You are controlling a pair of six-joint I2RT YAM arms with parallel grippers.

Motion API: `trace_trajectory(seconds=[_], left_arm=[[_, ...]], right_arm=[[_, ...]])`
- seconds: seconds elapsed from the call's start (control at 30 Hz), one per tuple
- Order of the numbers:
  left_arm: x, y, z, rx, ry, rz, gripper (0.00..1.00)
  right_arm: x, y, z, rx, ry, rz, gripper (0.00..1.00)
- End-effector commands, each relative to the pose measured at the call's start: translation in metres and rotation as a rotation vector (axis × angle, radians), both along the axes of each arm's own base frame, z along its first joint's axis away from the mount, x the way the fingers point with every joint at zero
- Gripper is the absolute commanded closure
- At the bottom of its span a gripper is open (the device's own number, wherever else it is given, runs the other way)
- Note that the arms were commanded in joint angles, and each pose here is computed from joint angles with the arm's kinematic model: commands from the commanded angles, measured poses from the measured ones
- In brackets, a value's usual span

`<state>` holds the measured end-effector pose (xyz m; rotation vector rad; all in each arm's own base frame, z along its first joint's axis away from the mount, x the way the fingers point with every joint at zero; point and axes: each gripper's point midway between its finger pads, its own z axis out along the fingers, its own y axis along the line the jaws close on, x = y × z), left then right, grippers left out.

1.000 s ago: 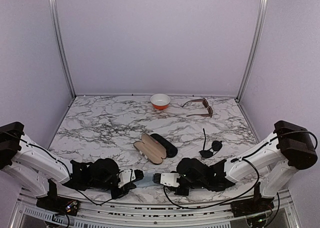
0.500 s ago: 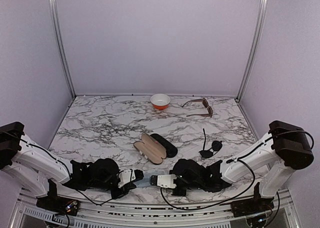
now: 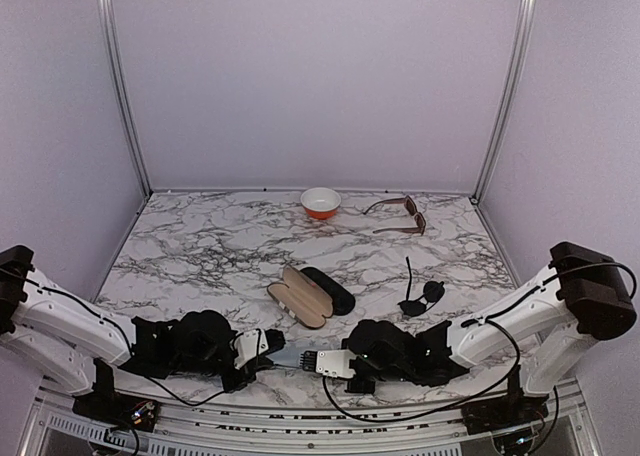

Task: Organize the sunglasses
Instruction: Pick up the folded cleaning cloth from the corner of the board, then place the folded cleaning cloth in the sunglasses case.

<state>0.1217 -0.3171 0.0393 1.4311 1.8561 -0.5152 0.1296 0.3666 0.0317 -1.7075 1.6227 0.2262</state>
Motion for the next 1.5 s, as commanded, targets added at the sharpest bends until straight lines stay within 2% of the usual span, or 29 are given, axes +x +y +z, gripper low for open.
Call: trace_trajectory(seconds=[0.0,0.23,0.67,1.2,1.47], left_arm=[[0.007,-0.007,0.028,-0.045,-0.051,0.015,1.00],[0.020,-0.006,0.042,-0.026,-0.120,0.027,1.00],[0.050,-0.007,0.059,-0.012,-0.134,0.069,1.00],[0.117,-0.020,0.114,0.026,-0.250,0.108,1.00],[0.148,-0.024,0.120,0.053,-0.293,0.103,1.00]], right_arm=[[0.004,0.003,0.030,0.063,-0.008,-0.048,1.00],[0.011,-0.001,0.058,0.103,-0.035,-0.093,1.00],[0.020,-0.011,0.086,0.151,-0.079,-0.150,1.00],[0.063,-0.002,0.128,0.235,-0.124,-0.241,1.00],[0.082,0.004,0.125,0.221,-0.149,-0.268,1.00]])
